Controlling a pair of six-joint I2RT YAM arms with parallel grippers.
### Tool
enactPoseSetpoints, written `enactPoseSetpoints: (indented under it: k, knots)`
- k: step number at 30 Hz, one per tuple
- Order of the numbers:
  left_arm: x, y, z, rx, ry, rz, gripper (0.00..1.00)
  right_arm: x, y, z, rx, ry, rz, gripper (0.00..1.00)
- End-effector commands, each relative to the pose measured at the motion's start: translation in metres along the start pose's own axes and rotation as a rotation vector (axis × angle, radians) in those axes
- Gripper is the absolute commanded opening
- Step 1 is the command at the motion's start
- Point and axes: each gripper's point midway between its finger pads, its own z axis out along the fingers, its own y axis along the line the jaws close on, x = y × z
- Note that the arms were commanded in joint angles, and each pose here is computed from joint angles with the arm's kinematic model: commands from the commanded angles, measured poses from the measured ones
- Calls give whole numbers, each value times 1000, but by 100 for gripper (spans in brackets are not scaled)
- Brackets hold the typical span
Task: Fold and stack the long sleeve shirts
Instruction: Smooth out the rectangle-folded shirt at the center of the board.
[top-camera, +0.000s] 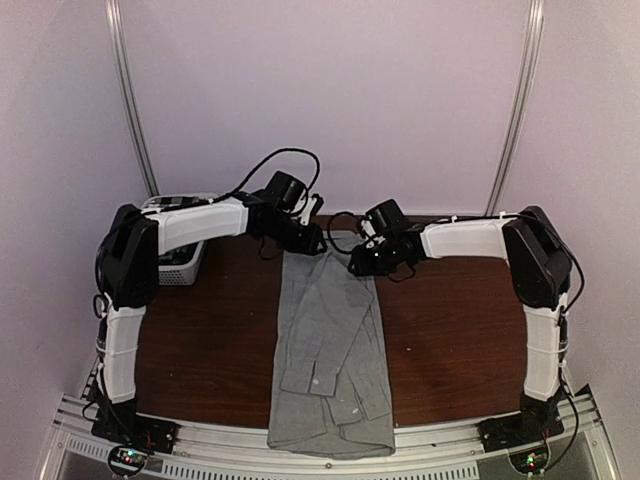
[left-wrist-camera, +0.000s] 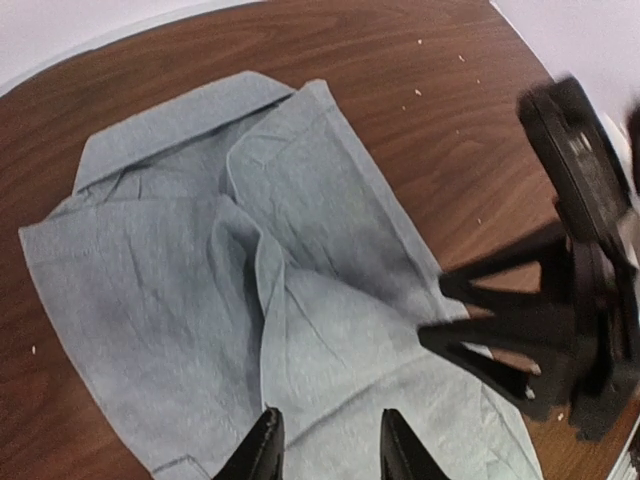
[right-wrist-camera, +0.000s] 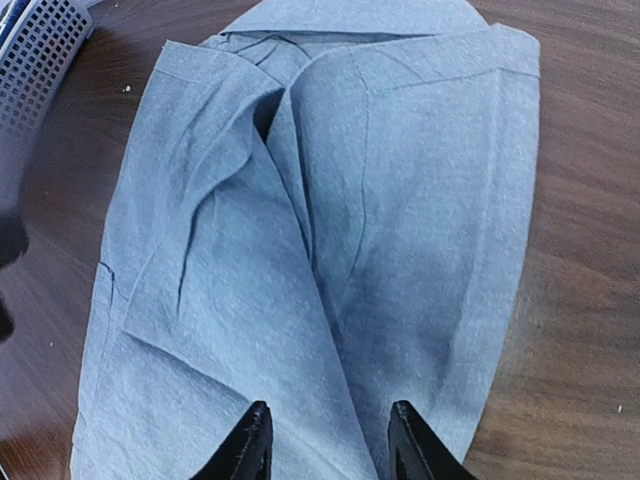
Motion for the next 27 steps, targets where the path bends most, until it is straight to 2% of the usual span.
enactPoseSetpoints:
  k: [1, 11, 27]
  knots:
    - [-30, 11, 19, -26, -53, 27, 34, -7, -6, -29, 24, -71, 39, 41]
    - [-38, 26, 59, -73, -62, 24, 36, 21, -20, -48, 43, -76, 80, 42]
    - [-27, 31, 81, -68, -40, 1, 35, 44, -24, -28, 33, -33, 61, 42]
